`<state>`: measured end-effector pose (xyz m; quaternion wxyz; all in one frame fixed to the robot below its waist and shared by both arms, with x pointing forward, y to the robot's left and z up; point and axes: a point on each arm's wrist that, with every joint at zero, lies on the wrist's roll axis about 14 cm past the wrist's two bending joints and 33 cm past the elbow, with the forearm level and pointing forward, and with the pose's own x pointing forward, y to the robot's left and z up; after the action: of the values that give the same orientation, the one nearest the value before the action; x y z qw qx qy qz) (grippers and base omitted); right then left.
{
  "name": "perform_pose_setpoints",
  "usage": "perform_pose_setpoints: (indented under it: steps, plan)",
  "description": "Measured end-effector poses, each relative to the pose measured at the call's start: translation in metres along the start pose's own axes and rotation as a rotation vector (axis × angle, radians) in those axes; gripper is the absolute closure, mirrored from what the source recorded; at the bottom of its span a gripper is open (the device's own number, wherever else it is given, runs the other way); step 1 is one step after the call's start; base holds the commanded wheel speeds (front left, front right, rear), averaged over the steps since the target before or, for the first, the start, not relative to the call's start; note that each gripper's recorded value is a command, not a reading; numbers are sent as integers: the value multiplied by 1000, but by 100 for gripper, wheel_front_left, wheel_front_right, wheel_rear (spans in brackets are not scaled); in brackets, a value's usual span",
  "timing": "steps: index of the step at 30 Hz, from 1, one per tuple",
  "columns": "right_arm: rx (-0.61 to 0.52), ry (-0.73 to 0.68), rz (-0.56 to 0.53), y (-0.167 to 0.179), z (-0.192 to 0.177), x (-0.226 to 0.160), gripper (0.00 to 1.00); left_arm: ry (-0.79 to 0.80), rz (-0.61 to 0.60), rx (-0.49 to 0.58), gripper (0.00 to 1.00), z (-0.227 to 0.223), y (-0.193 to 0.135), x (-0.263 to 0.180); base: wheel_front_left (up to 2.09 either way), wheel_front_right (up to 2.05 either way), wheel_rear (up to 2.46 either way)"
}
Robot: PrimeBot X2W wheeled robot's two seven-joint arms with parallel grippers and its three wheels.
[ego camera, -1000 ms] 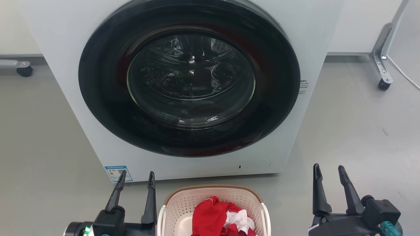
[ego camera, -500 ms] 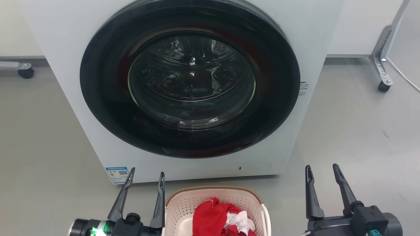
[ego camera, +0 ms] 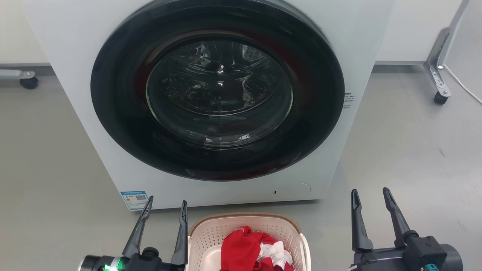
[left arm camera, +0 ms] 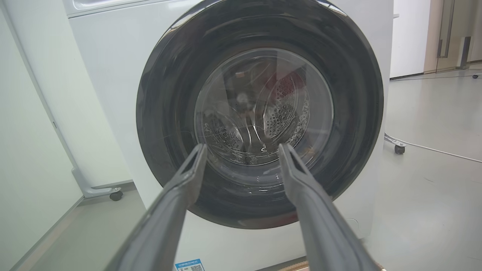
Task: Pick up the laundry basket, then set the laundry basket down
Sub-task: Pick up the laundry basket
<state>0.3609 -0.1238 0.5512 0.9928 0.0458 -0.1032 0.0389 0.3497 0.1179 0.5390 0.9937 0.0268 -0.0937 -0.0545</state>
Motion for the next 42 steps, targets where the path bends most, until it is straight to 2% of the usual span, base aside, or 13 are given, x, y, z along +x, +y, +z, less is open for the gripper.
perform_pose_setpoints:
  steps: [21, 30, 42]
  plan:
    - [1, 9, -5, -2, -3, 1, 0, 9, 4, -3, 0, -3, 1, 1, 0, 0, 0]
    - [7, 49, -17, -5, -17, 1, 0, 43, 6, -22, 0, -14, 1, 4, 0, 0, 0]
    - [29, 76, -6, -7, -38, 42, 0, 89, -6, -64, 0, -40, -2, 42, 0, 0, 0]
